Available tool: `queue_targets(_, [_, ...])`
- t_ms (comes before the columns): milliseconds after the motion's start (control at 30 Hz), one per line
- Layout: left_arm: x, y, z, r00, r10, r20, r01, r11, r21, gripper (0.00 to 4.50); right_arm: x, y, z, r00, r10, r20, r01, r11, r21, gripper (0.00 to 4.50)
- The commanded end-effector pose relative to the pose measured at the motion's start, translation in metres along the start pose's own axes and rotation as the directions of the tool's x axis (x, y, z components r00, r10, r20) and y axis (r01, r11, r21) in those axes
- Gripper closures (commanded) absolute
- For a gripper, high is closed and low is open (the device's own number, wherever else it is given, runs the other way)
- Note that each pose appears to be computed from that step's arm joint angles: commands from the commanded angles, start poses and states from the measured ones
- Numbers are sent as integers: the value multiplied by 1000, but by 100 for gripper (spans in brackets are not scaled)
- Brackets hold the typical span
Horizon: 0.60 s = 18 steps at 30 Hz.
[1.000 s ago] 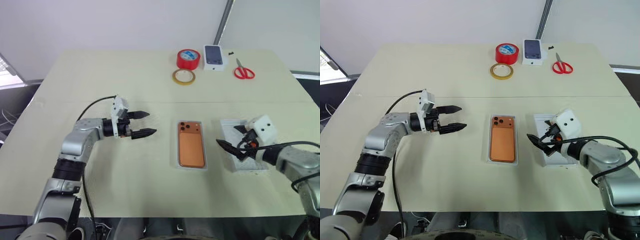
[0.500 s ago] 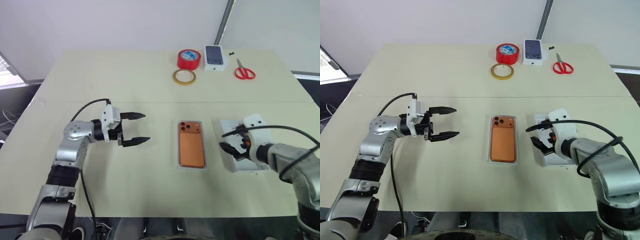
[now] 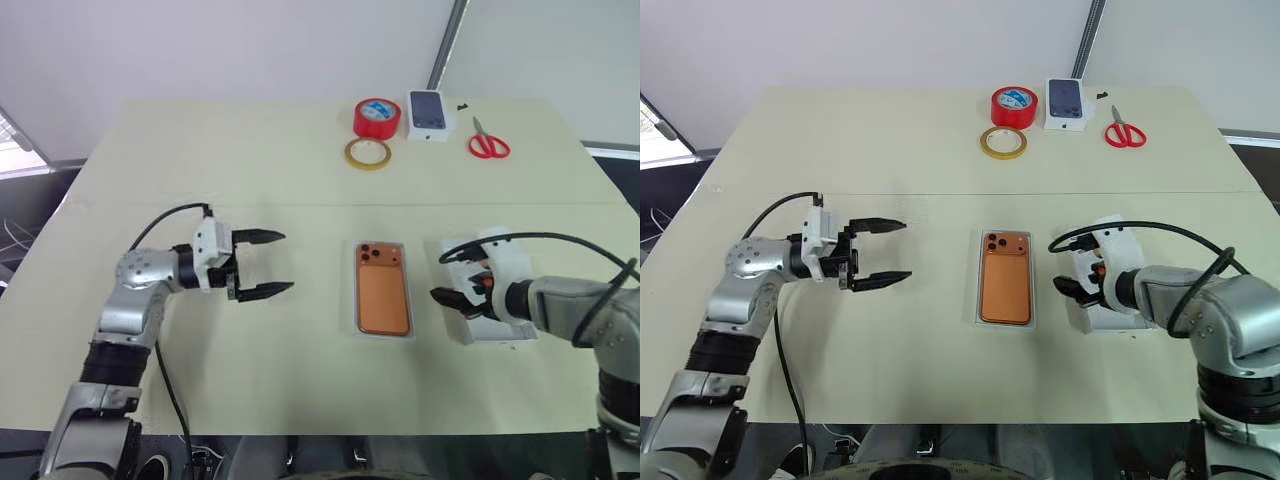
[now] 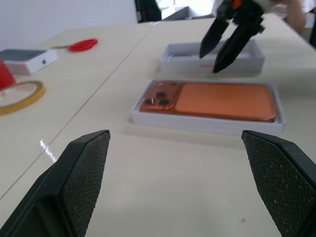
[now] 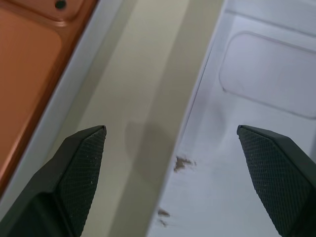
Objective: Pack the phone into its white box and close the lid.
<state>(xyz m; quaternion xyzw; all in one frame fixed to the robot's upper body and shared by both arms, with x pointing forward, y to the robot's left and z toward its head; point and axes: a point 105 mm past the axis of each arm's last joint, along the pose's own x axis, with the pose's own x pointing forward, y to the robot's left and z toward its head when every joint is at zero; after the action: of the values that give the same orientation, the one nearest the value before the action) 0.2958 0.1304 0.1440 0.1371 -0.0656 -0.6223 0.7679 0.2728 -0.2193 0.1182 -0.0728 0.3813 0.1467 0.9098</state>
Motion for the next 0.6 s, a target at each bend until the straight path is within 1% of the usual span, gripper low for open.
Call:
queue_targets(33, [1, -7, 11, 999, -36, 26, 35, 999, 31, 0, -4, 2, -3, 1000, 10, -13, -9, 1000, 12, 6])
queue_targets(200, [6, -8, 11, 999, -36, 39, 35, 999, 31, 0, -5, 1, -1, 1000, -7, -12, 7, 999, 52, 6])
queue_targets(433, [11, -9, 11, 998, -46, 47, 44, 999, 31, 0, -8, 8, 5, 1000, -8, -12, 8, 999, 54, 6])
queue_targets(600, [14, -8, 11, 998, -41, 54, 39, 999, 31, 0, -9, 10, 4, 999, -31, -29, 32, 997, 66, 6])
